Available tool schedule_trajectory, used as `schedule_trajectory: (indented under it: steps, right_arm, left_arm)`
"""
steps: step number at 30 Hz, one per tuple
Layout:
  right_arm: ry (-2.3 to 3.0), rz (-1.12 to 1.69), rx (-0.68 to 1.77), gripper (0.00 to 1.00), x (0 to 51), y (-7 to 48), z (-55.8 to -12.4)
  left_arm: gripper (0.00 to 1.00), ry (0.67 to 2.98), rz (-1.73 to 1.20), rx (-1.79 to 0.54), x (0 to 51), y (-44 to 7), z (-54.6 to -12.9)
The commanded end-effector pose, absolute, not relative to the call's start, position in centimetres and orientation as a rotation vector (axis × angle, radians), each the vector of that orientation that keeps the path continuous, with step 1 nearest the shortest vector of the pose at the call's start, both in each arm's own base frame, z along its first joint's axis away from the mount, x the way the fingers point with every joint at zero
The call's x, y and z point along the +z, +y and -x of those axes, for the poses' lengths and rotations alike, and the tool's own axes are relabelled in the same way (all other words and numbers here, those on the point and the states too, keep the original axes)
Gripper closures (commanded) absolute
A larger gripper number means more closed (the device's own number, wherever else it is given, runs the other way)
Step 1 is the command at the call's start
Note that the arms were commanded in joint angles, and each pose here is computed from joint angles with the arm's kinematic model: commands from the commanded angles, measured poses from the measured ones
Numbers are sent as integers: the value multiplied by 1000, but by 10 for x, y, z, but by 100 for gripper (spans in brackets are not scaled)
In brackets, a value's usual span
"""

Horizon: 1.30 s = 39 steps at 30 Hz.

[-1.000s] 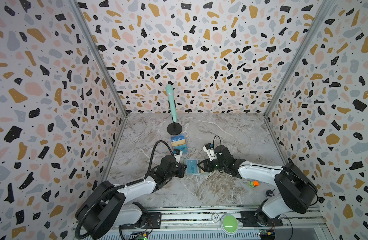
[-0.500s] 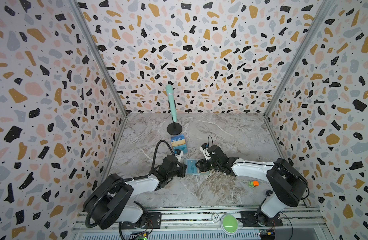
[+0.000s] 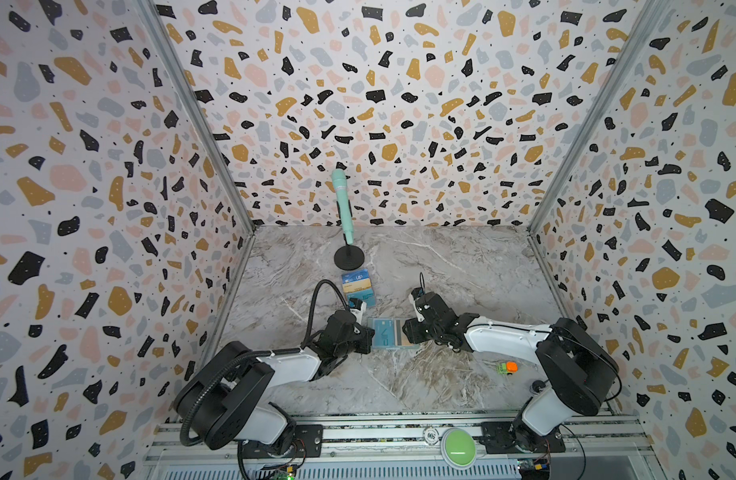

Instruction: Take the credit cards out of the card holder

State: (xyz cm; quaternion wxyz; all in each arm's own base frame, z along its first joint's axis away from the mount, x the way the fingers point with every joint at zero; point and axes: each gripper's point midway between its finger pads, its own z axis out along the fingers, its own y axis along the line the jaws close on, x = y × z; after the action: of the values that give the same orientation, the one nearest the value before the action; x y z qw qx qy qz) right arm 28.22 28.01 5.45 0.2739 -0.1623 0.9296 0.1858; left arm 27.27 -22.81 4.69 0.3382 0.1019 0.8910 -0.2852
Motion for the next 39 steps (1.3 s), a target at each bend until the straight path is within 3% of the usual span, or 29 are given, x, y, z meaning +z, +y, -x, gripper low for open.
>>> schedule_trajectory:
  steps: [1,9,16,39]
  right_arm:
    - [2507,403,474,45,61,273,-282]
    - [2537,402,485,45,52,270,-280]
    - [2507,388,753,50,57,279,-274]
    - [2519,375,807,60,46,283,-273]
  left_arm:
    - [89,2286,-262,-750,52,-232,-279]
    - [92,2319,-234,-715,40,-225,-276]
    - [92,2326,-227,-710,36,-221,-271]
    - [92,2352,-232,-722,29,-221,-266]
